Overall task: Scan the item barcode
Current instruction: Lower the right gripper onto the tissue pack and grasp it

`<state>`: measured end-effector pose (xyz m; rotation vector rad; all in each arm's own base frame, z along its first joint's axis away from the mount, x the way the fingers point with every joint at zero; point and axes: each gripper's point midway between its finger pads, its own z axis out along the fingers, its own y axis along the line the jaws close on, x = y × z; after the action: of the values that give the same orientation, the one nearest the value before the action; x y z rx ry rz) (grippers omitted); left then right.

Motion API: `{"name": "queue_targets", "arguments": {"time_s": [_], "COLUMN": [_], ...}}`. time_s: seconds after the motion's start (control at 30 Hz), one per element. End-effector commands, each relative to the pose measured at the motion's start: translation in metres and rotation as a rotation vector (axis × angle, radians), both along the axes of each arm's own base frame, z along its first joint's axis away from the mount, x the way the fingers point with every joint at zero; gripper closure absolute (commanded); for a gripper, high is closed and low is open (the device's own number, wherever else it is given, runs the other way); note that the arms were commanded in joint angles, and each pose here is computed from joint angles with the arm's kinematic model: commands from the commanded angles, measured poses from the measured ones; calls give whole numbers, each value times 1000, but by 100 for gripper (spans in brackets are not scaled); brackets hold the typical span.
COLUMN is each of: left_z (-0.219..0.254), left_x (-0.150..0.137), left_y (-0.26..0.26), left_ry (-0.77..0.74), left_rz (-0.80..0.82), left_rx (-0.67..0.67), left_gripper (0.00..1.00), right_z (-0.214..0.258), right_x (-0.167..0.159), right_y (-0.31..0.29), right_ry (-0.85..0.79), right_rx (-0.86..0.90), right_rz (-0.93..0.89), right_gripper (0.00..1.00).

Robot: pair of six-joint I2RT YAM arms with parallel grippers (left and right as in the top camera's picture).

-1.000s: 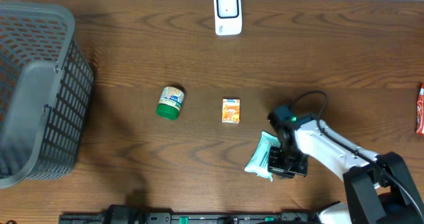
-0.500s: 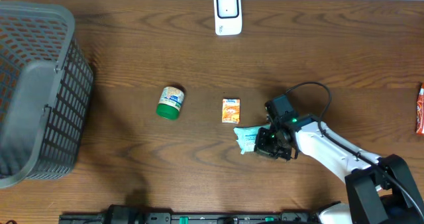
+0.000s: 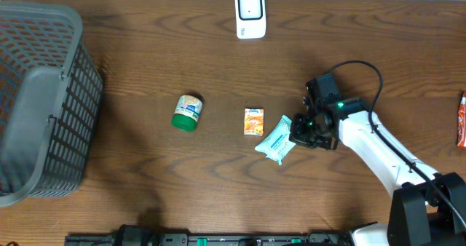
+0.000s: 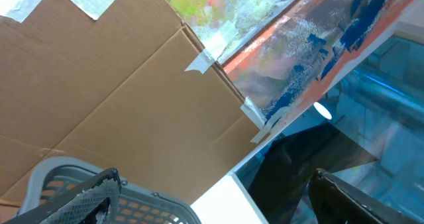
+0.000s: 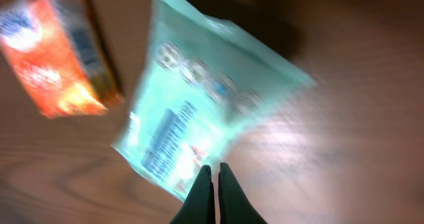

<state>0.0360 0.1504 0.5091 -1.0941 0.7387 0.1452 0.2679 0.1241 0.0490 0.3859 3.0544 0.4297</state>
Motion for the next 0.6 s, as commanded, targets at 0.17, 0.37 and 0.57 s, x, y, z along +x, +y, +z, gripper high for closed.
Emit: {"name": "queue_targets", "arguments": {"time_s": [0.17,0.37,0.57], "left_z": [0,0,0], "left_x": [0,0,0], "left_y": [0,0,0], "left_ry": [3,3,3], "left_rz": [5,5,5], "left_rx": [2,2,2], "left_gripper": [9,9,9], "right_z": [10,1,-17], "right_x": [4,14,10], "right_y": [-16,-19,-16], "right_ry": [-15,-50,-74], "right_rx": [-44,52,156], "right_rz": [47,6,14], "right_gripper": [1,1,2]}}
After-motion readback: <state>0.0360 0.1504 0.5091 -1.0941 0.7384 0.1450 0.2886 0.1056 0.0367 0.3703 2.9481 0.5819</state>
